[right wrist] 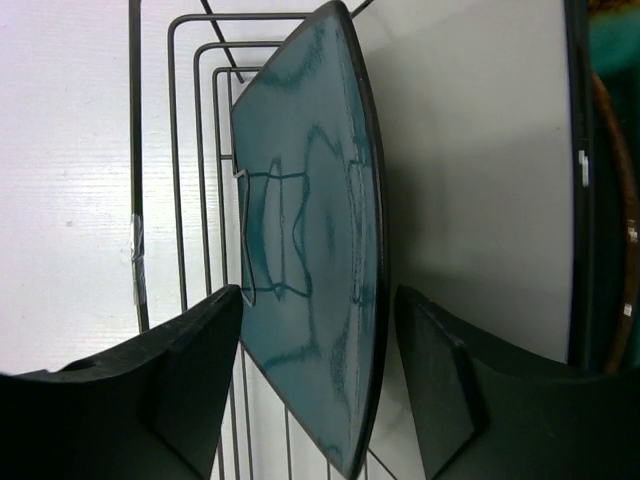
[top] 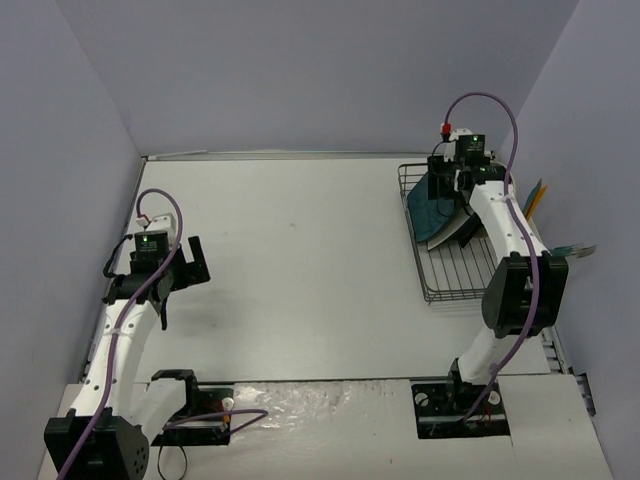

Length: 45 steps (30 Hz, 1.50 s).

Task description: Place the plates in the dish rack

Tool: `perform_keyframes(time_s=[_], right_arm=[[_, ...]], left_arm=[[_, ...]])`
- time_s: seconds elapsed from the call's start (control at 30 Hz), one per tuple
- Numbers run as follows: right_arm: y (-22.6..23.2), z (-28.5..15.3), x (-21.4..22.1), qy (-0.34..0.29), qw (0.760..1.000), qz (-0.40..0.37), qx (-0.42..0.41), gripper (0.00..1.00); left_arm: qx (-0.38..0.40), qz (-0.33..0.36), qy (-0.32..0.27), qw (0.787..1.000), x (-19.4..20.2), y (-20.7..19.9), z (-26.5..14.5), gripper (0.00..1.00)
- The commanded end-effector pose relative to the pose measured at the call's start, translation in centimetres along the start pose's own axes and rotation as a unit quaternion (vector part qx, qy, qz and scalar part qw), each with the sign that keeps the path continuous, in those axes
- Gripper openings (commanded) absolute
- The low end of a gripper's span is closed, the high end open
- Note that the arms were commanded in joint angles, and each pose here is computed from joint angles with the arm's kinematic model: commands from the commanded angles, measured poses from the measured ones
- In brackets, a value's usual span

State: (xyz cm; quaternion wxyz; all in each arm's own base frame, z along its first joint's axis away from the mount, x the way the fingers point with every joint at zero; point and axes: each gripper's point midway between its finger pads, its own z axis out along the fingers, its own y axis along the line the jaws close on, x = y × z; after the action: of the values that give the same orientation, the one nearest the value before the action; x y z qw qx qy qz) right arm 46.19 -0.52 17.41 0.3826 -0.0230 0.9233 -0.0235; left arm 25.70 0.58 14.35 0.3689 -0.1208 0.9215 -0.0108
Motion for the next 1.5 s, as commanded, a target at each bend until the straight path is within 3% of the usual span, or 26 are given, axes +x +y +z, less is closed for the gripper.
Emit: perform_keyframes(time_s=[0.0, 0.13, 0.2, 0.33, 0.53, 0.67, 1.1, 1.47], right_arm=[[-0.8, -7.3, -7.3, -0.129, 0.992, 0.006, 0.012, 0.64], [-1.1, -12.8, -9.2, -0.190, 0.982, 0.018, 0.017, 0.84], [-1.4, -15.7, -9.9, -0.220, 0.975, 0.022, 0.023, 1.00], [-2.5, -23.6, -10.6, -0.301, 0.951, 0.050, 0.048, 1.00], [-2.5, -31.8, -9.1, -0.382, 0.916, 0.105, 0.065, 1.00], [-1.4, -35.1, -7.1, -0.414, 0.902, 0.111, 0.045, 1.00], [-2.7, -40.8, -0.3, -0.480, 0.867, 0.129, 0.036, 1.00], [-2.9, -41.9, 1.7, -0.489, 0.861, 0.139, 0.017, 1.00]], left_arm=[[0.016, 0.001, -0.051, 0.999, -3.0, -0.7, -1.6, 0.97], [0.028, 0.000, -0.065, 0.998, -4.4, -1.2, -3.7, 0.97], [0.038, -0.001, -0.087, 0.996, -6.3, -1.7, -6.0, 0.97], [0.052, 0.014, -0.137, 0.989, -9.6, -2.2, -10.3, 0.97], [0.055, 0.039, -0.201, 0.977, -13.1, -2.3, -16.6, 0.97], [0.045, 0.035, -0.218, 0.974, -13.0, -1.7, -18.1, 0.97], [0.041, 0.007, -0.207, 0.977, -8.2, -0.6, -18.1, 0.97], [0.042, 0.002, -0.219, 0.975, -5.5, -0.1, -18.1, 0.97]])
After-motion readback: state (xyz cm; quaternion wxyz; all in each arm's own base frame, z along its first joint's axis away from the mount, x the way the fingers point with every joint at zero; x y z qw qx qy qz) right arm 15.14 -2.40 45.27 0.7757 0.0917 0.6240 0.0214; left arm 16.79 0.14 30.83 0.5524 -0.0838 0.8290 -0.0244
